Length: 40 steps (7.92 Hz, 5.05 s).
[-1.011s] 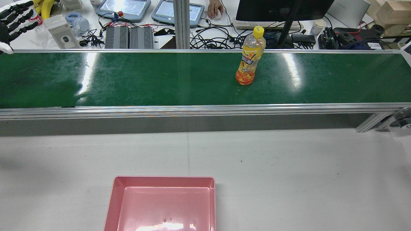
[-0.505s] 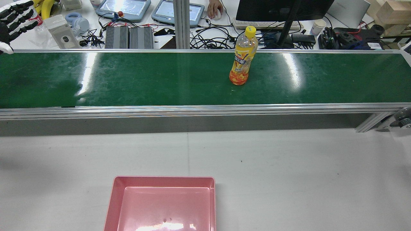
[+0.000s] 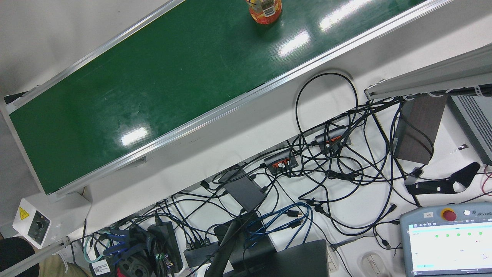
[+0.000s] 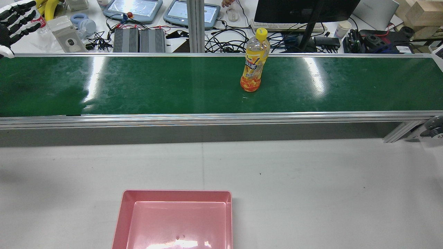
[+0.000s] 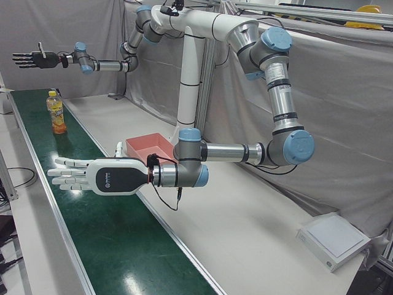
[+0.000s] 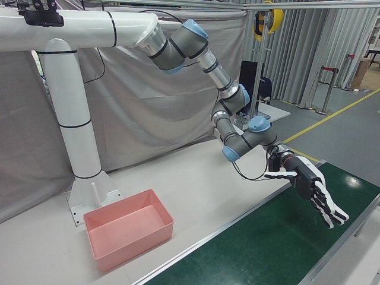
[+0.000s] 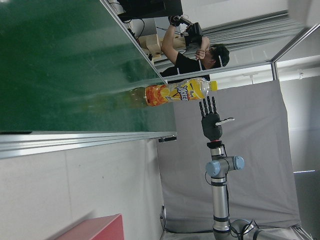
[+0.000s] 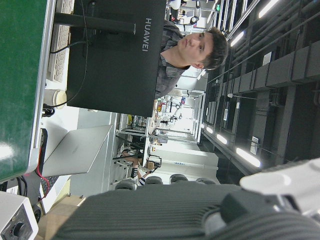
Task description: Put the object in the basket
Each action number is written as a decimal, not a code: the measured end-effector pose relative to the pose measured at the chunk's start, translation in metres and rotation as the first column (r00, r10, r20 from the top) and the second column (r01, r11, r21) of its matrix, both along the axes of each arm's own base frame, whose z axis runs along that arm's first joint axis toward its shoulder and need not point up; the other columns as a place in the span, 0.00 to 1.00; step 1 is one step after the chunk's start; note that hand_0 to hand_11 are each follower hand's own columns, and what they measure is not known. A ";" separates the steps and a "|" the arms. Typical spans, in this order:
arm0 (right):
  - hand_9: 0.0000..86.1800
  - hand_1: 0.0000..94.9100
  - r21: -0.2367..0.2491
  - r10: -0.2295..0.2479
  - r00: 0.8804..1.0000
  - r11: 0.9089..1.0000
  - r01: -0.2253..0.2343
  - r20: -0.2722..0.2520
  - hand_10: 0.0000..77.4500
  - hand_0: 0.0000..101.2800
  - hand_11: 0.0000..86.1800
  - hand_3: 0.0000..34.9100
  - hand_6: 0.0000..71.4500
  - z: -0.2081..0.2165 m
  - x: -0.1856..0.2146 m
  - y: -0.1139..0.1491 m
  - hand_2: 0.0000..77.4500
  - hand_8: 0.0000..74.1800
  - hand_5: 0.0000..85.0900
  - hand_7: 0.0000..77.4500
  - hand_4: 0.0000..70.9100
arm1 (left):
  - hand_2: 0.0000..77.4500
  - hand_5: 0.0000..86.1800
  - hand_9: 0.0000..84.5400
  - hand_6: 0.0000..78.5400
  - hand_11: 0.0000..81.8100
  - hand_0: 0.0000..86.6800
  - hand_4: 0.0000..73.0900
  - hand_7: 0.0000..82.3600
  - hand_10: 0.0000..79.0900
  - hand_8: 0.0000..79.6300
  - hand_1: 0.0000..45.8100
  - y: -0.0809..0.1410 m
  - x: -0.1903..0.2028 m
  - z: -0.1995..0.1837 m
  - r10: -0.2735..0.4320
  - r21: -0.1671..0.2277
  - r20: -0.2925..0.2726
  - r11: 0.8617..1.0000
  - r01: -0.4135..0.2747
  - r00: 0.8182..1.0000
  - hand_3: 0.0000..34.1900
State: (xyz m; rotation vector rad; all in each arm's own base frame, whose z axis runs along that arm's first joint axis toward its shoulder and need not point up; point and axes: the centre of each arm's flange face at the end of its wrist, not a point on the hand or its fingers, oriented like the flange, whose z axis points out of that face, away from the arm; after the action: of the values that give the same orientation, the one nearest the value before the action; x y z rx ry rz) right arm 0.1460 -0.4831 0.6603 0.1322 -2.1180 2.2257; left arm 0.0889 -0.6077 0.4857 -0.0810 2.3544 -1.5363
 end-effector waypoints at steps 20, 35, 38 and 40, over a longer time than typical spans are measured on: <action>0.00 0.00 -0.001 -0.001 1.000 1.000 0.001 -0.001 0.00 0.00 0.00 0.00 0.00 0.001 0.000 0.000 0.01 0.00 0.00 0.01 0.00 | 0.01 0.15 0.02 0.01 0.11 0.67 0.12 0.01 0.06 0.03 0.17 0.006 -0.005 -0.013 -0.003 0.017 -0.007 1.000 0.003 1.000 0.00; 0.00 0.00 -0.001 0.000 1.000 1.000 0.000 -0.001 0.00 0.00 0.00 0.00 0.00 0.000 0.000 0.000 0.01 0.00 0.00 0.01 0.00 | 0.01 0.15 0.03 0.01 0.12 0.66 0.12 0.01 0.06 0.03 0.17 0.007 0.012 -0.003 0.019 -0.002 0.002 1.000 -0.019 1.000 0.01; 0.00 0.00 0.000 0.000 1.000 1.000 0.000 0.000 0.00 0.00 0.00 0.00 0.00 0.000 0.000 0.000 0.01 0.00 0.00 0.01 0.00 | 0.01 0.13 0.02 0.01 0.08 0.66 0.12 0.01 0.06 0.03 0.19 0.004 0.015 0.004 0.020 -0.012 0.005 1.000 -0.020 1.000 0.03; 0.00 0.00 0.000 0.001 1.000 1.000 -0.001 0.000 0.00 0.00 0.00 0.00 0.00 0.000 0.000 0.000 0.01 0.00 0.00 0.01 0.00 | 0.01 0.11 0.01 0.01 0.09 0.65 0.12 0.01 0.06 0.01 0.19 0.004 0.015 0.005 0.019 -0.004 0.002 1.000 -0.019 1.000 0.02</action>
State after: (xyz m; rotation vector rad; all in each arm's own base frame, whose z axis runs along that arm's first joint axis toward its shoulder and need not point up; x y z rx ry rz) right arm 0.1464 -0.4830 0.6603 0.1335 -2.1182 2.2260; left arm 0.1035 -0.6036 0.4907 -0.1022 2.3420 -1.5322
